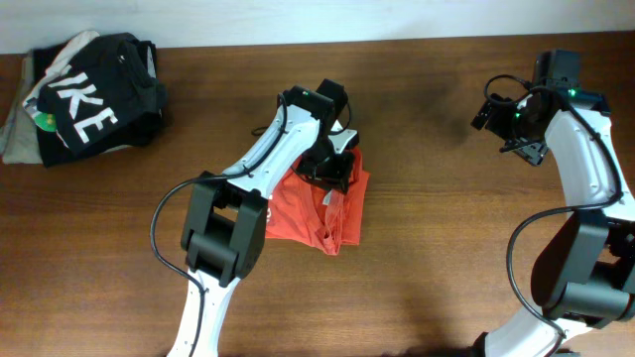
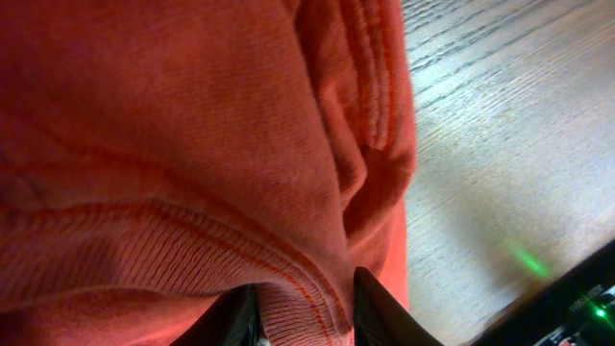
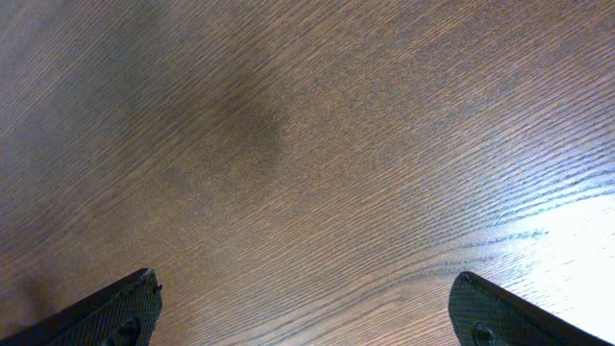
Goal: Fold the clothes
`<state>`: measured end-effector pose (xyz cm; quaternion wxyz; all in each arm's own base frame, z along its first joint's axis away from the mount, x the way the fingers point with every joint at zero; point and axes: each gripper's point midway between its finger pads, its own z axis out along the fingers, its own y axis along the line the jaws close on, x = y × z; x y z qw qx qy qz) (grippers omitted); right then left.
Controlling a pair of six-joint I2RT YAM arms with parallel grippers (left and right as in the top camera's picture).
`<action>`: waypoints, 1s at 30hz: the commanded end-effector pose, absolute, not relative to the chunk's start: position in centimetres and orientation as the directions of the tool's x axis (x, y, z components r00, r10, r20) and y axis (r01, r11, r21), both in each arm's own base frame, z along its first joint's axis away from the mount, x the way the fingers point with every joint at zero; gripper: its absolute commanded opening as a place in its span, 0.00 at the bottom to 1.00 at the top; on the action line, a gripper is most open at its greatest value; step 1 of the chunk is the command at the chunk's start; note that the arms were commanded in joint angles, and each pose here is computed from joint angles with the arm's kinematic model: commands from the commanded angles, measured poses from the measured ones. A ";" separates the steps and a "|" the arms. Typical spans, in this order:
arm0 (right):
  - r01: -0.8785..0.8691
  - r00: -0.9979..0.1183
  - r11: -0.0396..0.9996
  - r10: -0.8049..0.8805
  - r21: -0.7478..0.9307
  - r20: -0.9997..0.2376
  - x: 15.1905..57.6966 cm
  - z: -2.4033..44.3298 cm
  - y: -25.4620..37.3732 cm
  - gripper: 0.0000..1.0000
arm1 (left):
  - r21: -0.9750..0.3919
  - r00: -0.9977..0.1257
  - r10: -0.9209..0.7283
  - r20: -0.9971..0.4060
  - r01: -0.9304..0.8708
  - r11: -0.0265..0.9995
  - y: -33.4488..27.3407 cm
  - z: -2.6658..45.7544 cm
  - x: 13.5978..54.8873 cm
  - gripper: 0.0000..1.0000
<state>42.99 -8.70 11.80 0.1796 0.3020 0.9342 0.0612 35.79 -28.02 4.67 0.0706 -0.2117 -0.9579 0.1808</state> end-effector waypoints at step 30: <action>0.538 -0.748 0.816 0.577 0.211 -0.327 43.1 12.7 -9.1 0.99 | -0.219 -0.941 0.338 -0.038 0.337 0.916 -25.3 8.0 40.4 0.54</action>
